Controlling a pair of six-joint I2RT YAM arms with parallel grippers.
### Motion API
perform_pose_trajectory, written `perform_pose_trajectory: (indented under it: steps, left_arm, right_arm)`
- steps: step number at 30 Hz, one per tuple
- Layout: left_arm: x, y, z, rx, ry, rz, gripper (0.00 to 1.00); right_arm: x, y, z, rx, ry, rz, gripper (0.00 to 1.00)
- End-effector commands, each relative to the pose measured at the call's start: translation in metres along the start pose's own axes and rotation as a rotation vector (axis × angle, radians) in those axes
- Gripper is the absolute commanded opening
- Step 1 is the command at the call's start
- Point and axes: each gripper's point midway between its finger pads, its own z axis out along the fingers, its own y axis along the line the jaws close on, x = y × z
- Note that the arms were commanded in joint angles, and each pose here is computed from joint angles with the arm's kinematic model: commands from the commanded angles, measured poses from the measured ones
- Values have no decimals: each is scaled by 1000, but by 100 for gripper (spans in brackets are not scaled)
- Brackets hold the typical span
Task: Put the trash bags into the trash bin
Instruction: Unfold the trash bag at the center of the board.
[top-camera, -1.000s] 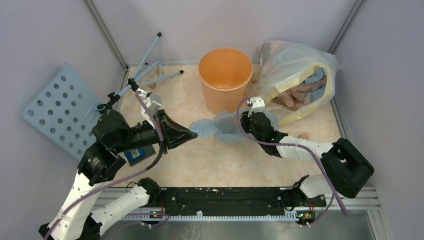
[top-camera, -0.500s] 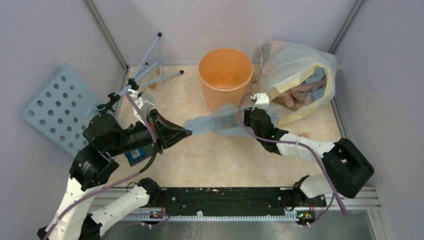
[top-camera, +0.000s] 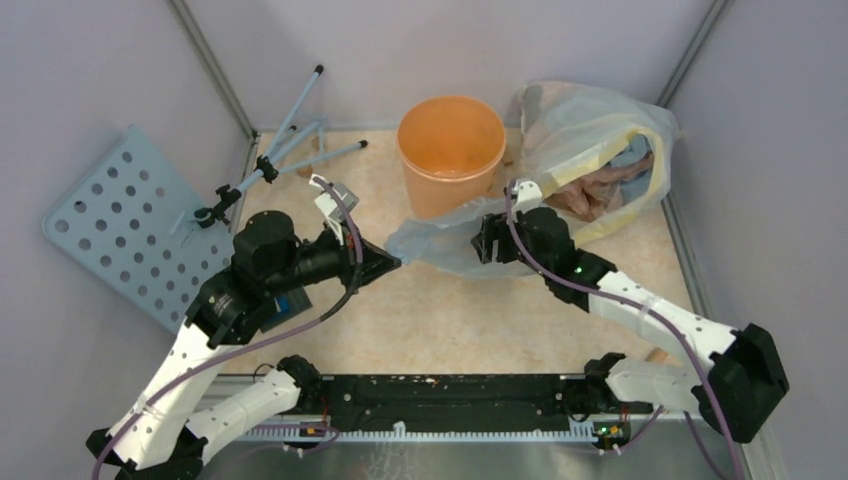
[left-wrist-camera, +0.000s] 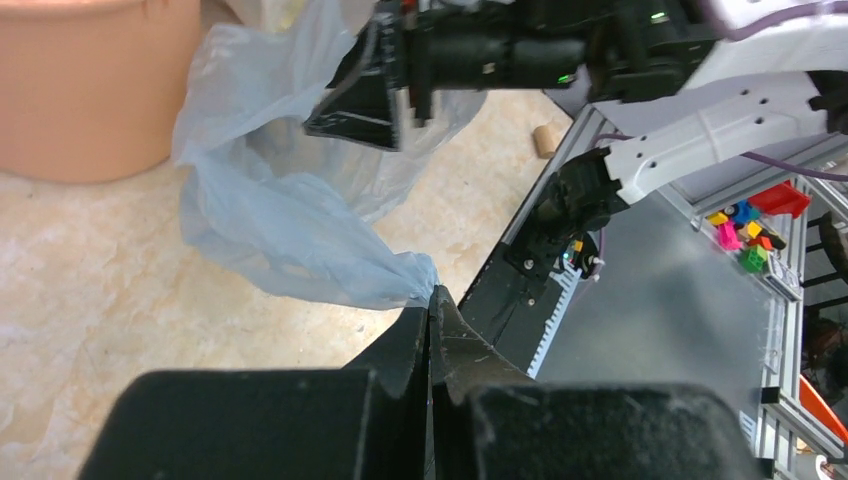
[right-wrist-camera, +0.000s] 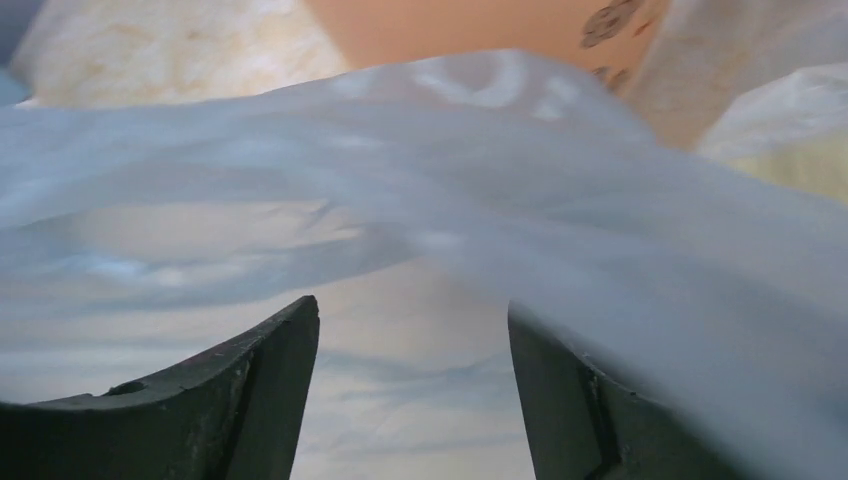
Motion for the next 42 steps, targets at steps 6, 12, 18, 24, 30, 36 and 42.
perform_pose_trajectory:
  steps: [6, 12, 18, 24, 30, 36, 42]
  left_arm:
    - [-6, 13, 8, -39, -49, 40, 0]
    - [3, 21, 12, -65, -27, 25, 0]
    - [11, 29, 14, -95, -16, 12, 0]
    - [17, 27, 25, -48, -17, -14, 0]
    - [15, 49, 17, -193, -3, -4, 0]
    - [7, 55, 9, -252, -21, 8, 0]
    - [-4, 56, 5, -279, -31, 22, 0]
  right_arm:
    - [-57, 69, -100, -394, -40, 145, 75]
    - [-80, 61, -140, -366, -85, 123, 76]
    - [-82, 56, -158, -365, -99, 147, 79]
    - [-76, 101, -141, -596, -67, 307, 79]
    - [-101, 71, -148, -394, -89, 181, 79]
    - [-92, 32, -183, -203, 29, 50, 79]
    - [-81, 6, -209, -93, 107, -6, 79]
